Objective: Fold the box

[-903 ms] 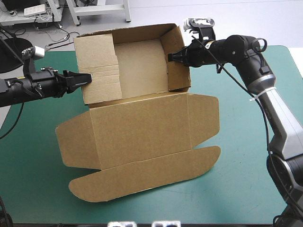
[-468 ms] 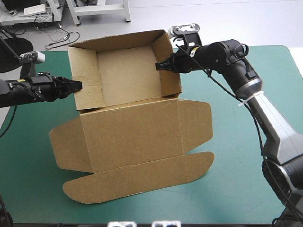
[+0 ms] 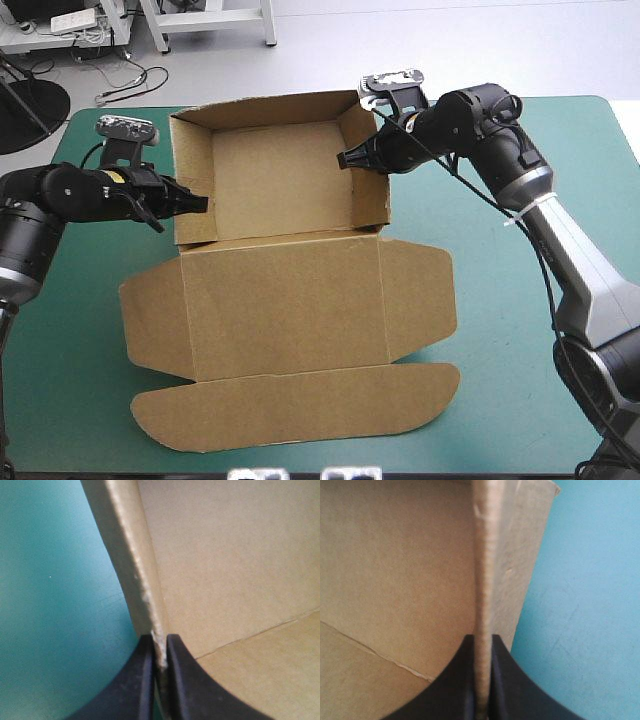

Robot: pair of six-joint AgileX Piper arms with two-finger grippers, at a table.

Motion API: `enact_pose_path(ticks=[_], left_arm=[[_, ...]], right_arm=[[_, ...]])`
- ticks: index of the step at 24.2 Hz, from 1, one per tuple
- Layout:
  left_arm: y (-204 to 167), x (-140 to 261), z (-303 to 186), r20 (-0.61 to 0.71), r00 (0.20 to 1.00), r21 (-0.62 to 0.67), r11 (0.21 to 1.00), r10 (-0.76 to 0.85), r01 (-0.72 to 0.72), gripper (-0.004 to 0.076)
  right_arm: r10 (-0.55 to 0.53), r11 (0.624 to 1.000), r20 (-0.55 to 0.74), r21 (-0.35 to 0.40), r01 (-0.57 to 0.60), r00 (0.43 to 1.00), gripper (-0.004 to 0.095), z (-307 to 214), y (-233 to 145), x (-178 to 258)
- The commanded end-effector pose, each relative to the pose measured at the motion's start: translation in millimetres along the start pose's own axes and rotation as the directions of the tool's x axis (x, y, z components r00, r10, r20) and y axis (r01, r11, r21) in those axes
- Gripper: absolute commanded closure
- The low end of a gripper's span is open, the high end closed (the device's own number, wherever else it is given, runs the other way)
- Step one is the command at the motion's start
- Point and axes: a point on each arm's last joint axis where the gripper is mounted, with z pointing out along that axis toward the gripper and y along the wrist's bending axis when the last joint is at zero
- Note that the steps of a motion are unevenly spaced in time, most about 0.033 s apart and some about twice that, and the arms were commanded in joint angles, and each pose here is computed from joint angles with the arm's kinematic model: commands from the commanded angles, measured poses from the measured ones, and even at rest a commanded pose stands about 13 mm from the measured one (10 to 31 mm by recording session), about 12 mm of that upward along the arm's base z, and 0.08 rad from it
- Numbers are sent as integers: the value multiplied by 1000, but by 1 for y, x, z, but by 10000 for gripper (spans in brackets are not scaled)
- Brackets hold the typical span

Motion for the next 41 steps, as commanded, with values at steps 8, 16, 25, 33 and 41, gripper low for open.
enact_pose_path(ticks=[8, 16, 25, 33, 41], left_arm=[[-20, -2, 36, -112, 992, -10, 998, -67, 66, 734], [-20, 13, 73, -320, 939, -8, 991, -128, 132, 734], [-38, 21, 114, -389, 917, 14, 994, -91, 105, 733], [-35, 30, 127, -468, 883, 21, 998, -46, 63, 712], [-35, 30, 129, -484, 875, 55, 998, 21, 7, 515]], right_arm=[[66, 997, -177, -29, -72, 982, 921, 7, 3, 40], [167, 985, -289, 83, -149, 943, 921, 40, -13, 76], [223, 972, -272, 137, -192, 936, 921, 101, -27, 75], [189, 973, -351, 190, -128, 917, 733, 86, -28, 67], [176, 970, -347, 219, -103, 921, 425, 72, -28, 55]])
